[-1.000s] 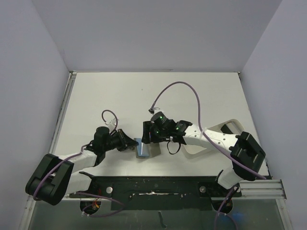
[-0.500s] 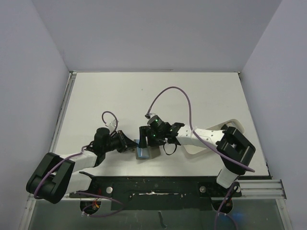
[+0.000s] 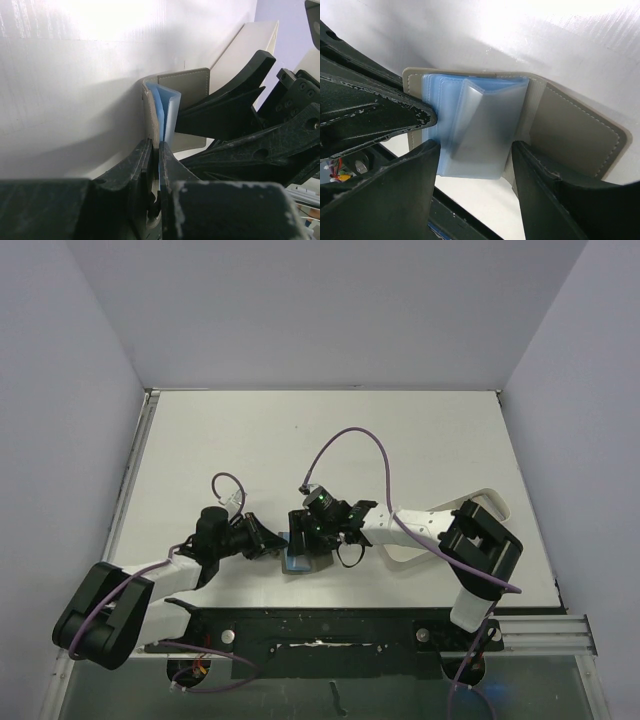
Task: Put the credit cards into the card holder
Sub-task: Turn over the card slot in the card holder.
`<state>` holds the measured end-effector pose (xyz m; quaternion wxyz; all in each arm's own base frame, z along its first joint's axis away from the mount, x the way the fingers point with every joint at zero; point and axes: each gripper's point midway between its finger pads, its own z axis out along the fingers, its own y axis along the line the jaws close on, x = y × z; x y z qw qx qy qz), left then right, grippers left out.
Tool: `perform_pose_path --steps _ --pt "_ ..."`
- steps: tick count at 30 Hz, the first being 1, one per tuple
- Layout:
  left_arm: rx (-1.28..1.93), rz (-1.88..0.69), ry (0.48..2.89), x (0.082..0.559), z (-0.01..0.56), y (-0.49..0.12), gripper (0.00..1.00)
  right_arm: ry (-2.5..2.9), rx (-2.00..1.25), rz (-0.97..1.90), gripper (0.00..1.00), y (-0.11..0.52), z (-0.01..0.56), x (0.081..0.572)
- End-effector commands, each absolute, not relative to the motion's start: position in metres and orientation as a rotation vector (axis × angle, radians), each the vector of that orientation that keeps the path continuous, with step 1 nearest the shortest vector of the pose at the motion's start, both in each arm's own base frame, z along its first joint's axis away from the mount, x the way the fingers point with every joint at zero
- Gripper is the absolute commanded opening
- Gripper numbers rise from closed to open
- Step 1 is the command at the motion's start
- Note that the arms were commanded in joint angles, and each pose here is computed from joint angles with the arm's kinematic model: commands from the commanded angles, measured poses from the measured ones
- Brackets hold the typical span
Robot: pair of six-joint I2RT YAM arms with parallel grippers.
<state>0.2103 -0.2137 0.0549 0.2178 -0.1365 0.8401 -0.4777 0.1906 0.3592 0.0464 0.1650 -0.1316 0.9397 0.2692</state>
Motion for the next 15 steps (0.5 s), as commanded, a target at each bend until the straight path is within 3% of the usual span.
perform_pose_path --steps 1,7,15 --pt "-0.31 -1.343 2.253 0.2174 0.0724 -0.218 0.0 2.646 -0.36 0.766 0.57 0.363 0.0492 0.1933" --pt "-0.288 -1.351 2.263 0.2147 0.0729 -0.219 0.0 2.646 -0.342 0.711 0.54 0.3547 0.0493 0.1941" --pt "-0.284 -1.283 2.299 0.2161 0.0648 -0.2141 0.0 2.639 -0.339 0.702 0.6 0.3533 0.0577 0.1943"
